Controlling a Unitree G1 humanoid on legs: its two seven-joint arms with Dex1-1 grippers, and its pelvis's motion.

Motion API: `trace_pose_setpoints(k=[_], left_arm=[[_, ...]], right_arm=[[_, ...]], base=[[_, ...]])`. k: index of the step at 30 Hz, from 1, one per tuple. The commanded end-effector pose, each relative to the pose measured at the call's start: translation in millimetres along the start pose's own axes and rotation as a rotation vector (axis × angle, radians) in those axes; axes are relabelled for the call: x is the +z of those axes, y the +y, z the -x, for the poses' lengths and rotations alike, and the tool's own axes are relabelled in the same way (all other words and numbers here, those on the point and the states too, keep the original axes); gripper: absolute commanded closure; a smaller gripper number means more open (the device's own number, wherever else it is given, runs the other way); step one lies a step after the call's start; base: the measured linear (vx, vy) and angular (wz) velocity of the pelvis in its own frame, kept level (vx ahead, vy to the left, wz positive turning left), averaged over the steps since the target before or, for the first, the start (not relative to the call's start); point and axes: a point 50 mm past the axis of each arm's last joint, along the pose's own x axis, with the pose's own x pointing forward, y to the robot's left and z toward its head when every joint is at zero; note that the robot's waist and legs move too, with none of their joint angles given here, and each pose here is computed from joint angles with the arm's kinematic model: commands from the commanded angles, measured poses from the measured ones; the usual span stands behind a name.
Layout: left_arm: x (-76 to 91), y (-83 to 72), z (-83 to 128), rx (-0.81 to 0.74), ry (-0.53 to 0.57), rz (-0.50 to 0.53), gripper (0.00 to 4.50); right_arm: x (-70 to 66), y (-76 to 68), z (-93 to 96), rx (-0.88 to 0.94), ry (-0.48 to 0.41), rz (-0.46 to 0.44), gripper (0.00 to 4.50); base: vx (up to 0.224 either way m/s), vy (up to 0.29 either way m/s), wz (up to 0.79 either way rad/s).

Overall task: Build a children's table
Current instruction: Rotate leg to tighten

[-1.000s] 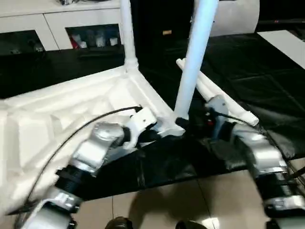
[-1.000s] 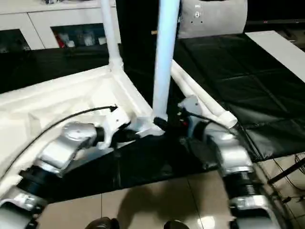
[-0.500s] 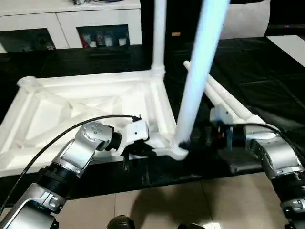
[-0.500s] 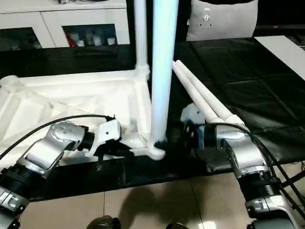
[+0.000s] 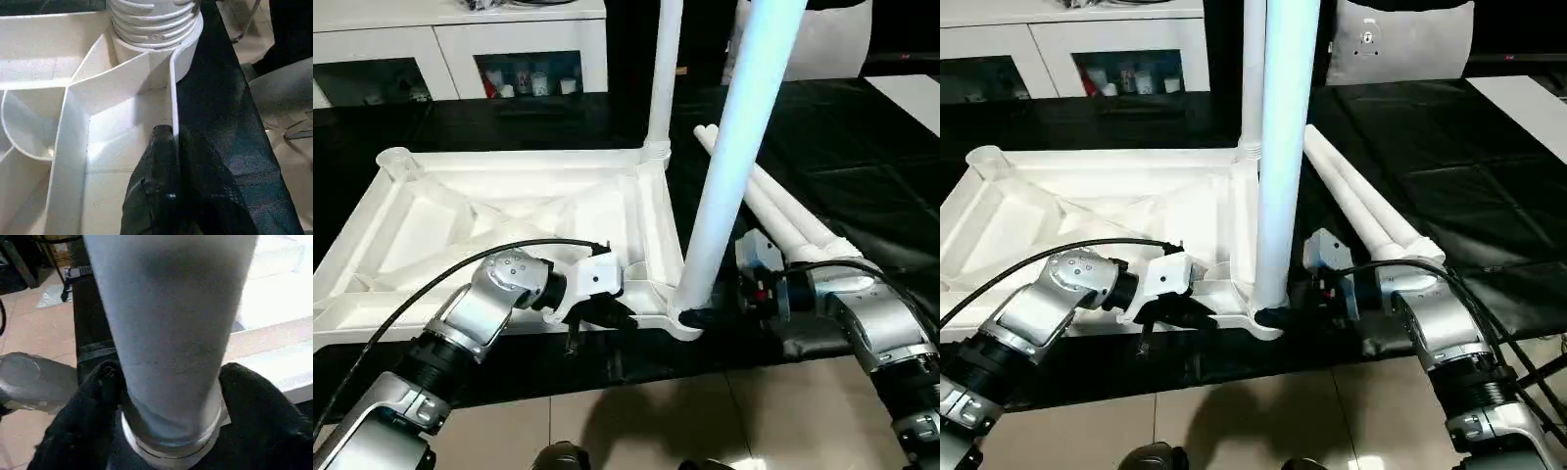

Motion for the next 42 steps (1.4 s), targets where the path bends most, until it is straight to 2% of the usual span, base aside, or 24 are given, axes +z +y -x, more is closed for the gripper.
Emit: trace_pose_setpoints(k=[1,4,8,13,17,19,23,27,29,31,32,33,35,42], left_arm=[[3.0,-3.1,-7,-0.064,0.015,-0.031,4.50],[2.7,-2.6,-7,-0.062,0.014,-0.031,4.50],[2.7,-2.9,-7,-0.059,0.010,-0.027,4.50],[6.3,-5.1,-10,-0.002,-0.057,0.065,4.50],[11.3,-7.1,-17,0.064,-0.104,0.143,4.50],[17.4,-4.5,-25,0.152,-0.136,0.213,4.50],[26.6,3.1,-34,0.266,-0.166,0.300,4.50],[50.5,21.9,-49,0.496,-0.249,0.436,4.50],[55.5,25.2,-53,0.538,-0.256,0.457,4.50],[58.5,29.0,-54,0.572,-0.254,0.466,4.50],[59.1,29.9,-54,0.576,-0.243,0.453,4.50],[58.4,30.7,-52,0.580,-0.229,0.437,4.50],[55.1,31.1,-49,0.587,-0.197,0.402,4.50],[39.1,26.9,-40,0.544,-0.127,0.321,4.50]], right_arm=[[-2.8,4.0,0.1,0.038,0.024,-0.007,1.53],[-3.9,4.7,-1.1,0.041,0.021,-0.018,1.80],[-4.7,6.4,-3.3,0.049,0.015,-0.031,1.91],[-7.2,11.9,-12.0,0.025,-0.038,-0.094,1.94],[-8.3,11.2,-23.4,-0.060,-0.083,-0.165,1.94],[-12.6,1.1,-35.4,-0.217,-0.091,-0.239,1.97],[-13.6,-9.4,-47.6,-0.361,-0.131,-0.329,2.00],[-12.9,-26.7,-68.6,-0.617,-0.151,-0.463,2.00],[-14.3,-31.3,-73.2,-0.688,-0.135,-0.503,2.00],[-13.8,-34.8,-76.0,-0.735,-0.129,-0.490,2.00],[-12.5,-35.0,-76.7,-0.731,-0.139,-0.474,1.45],[-11.5,-34.8,-76.5,-0.726,-0.147,-0.461,1.31],[-9.3,-34.0,-74.9,-0.710,-0.166,-0.433,1.25],[-5.9,-31.1,-57.7,-0.648,-0.215,-0.333,0.53]], base=[[0.000,0.000,0.00],[0.000,0.000,0.00],[0.000,0.000,0.00],[0.000,0.000,0.00],[0.000,0.000,0.00],[0.000,0.000,0.00],[0.000,0.000,0.00],[0.000,0.000,0.00],[0.000,0.000,0.00],[0.000,0.000,0.00],[0.000,0.000,0.00],[0.000,0.000,0.00],[0.000,0.000,0.00],[0.000,0.000,0.00]])
